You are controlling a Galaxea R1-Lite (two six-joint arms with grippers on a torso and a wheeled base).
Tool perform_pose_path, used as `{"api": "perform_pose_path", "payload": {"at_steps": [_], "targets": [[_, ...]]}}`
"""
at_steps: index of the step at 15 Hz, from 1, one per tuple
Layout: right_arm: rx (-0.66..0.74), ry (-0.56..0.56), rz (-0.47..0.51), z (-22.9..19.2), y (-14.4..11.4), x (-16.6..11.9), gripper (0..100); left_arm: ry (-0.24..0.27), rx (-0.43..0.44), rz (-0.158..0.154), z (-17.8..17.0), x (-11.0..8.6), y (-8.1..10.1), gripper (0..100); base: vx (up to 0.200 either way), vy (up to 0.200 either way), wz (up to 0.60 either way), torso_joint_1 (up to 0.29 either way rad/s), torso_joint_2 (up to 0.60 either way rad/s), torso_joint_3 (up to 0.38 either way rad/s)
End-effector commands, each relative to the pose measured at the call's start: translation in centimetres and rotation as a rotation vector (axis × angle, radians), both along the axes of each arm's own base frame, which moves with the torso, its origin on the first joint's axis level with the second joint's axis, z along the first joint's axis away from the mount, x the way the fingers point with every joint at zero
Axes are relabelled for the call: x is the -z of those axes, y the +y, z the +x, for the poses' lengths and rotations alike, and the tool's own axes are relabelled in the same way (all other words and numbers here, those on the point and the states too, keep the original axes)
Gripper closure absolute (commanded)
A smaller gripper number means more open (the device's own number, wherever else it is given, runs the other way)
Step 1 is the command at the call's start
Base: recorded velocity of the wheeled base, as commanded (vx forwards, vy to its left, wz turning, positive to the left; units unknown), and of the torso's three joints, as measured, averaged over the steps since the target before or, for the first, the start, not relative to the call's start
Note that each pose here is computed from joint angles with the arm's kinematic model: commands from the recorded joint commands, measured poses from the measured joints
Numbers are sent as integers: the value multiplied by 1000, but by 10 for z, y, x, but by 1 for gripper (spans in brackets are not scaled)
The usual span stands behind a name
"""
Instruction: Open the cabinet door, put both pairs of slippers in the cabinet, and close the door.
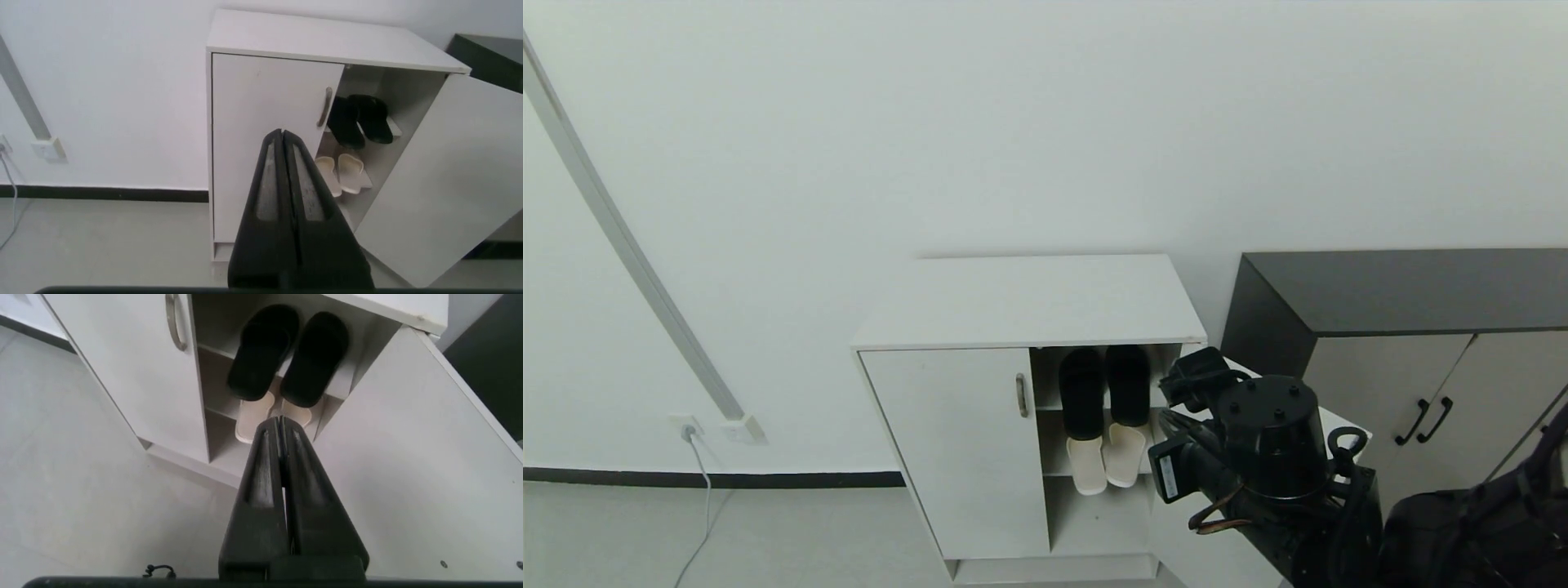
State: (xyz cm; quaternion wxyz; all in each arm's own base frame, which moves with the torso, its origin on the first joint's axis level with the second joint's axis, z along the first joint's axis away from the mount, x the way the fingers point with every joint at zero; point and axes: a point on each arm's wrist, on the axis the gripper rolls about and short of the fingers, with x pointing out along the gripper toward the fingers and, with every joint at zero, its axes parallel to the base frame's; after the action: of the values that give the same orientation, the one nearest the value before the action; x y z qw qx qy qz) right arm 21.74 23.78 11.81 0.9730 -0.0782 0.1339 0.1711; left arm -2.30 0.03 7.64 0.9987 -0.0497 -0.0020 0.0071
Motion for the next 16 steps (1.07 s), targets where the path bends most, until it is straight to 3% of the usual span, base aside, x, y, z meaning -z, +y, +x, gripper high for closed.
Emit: {"api": "perform_pose_path", "payload": {"at_steps": [1,9,16], "targets": [[-5,0,-12,-1,-1,3,100,2,-1,0,0,0,0,100,0,0,0,0,0,0],[-8,-17,-12,-1,0,6,100,0,-2,0,0,0,0,100,0,0,-525,6,1,1],[-5,-18,-11,0,-1,6,100,0,-2,0,0,0,0,100,0,0,0,0,0,0]]}}
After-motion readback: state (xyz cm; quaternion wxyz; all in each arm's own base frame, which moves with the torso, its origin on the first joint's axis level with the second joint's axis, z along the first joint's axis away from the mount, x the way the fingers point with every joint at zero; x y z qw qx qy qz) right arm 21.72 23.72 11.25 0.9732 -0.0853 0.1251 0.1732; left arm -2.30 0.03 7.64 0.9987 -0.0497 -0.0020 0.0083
